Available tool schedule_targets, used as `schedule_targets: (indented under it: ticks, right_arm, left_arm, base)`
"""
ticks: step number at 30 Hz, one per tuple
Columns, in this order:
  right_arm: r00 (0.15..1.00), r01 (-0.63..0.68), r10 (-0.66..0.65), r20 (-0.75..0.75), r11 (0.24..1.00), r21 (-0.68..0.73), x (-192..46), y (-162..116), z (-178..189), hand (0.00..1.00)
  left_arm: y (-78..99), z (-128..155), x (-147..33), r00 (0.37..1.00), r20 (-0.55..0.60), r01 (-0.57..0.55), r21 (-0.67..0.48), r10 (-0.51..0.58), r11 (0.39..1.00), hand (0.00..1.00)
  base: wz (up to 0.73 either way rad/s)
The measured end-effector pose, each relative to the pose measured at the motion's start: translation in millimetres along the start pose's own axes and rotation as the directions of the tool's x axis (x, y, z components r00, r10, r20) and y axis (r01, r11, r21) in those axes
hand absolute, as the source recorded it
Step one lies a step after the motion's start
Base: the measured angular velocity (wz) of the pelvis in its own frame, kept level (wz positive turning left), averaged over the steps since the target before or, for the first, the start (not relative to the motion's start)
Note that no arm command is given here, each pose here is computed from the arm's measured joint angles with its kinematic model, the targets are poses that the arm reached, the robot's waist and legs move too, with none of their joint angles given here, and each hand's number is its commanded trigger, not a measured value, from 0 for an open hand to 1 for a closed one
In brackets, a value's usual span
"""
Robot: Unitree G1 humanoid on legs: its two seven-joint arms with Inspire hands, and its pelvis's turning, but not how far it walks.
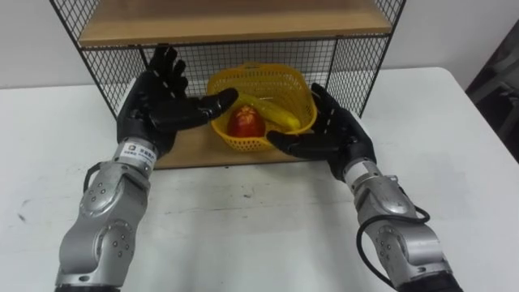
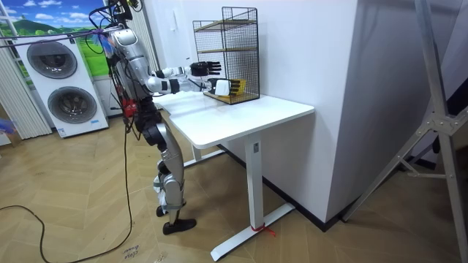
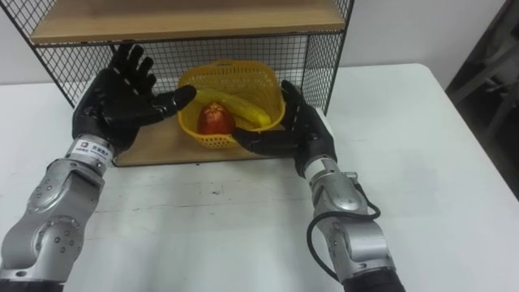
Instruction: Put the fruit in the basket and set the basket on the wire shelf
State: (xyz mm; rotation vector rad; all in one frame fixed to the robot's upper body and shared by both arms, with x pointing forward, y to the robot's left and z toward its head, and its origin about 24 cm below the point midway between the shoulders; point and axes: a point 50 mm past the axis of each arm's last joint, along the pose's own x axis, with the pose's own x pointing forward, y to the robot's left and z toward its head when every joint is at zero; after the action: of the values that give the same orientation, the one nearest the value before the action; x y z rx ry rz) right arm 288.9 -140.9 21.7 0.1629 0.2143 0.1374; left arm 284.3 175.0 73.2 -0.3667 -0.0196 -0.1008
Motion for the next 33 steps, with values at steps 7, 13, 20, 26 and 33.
schedule_targets:
  ticks: [7, 13, 20, 26, 33]
  right_arm:
    - [0.999, 0.001, -0.001, 0.033, 1.0, -0.001, -12, -8, 2, 0.0]
    - [0.997, 0.038, -0.038, 0.064, 0.999, -0.003, -18, -22, 5, 0.0]
    - [0.997, 0.048, -0.045, 0.064, 0.998, -0.041, -20, -24, 3, 0.0]
    - [0.996, 0.052, -0.047, 0.082, 0.997, -0.057, -25, -24, 5, 0.0]
    - [0.994, 0.053, -0.046, 0.104, 0.996, -0.069, -31, -23, 6, 0.0]
  left_arm:
    - [11.8, 5, -9.9, 0.999, 0.024, -0.05, 0.089, 0.048, 0.995, 0.0]
    - [12.8, 2, -17.9, 0.999, 0.02, -0.044, 0.089, 0.042, 0.995, 0.0]
    - [13.0, 4, -18.9, 0.999, 0.04, -0.029, 0.091, 0.025, 0.995, 0.0]
    - [12.3, 5, -19.0, 0.999, 0.054, -0.014, 0.093, 0.009, 0.996, 0.0]
    - [11.9, 6, -19.9, 0.997, 0.072, -0.002, 0.097, -0.005, 0.995, 0.0]
  base:
    - [0.0]
    - [0.0]
    - [0.0]
    - [0.0]
    - [0.0]
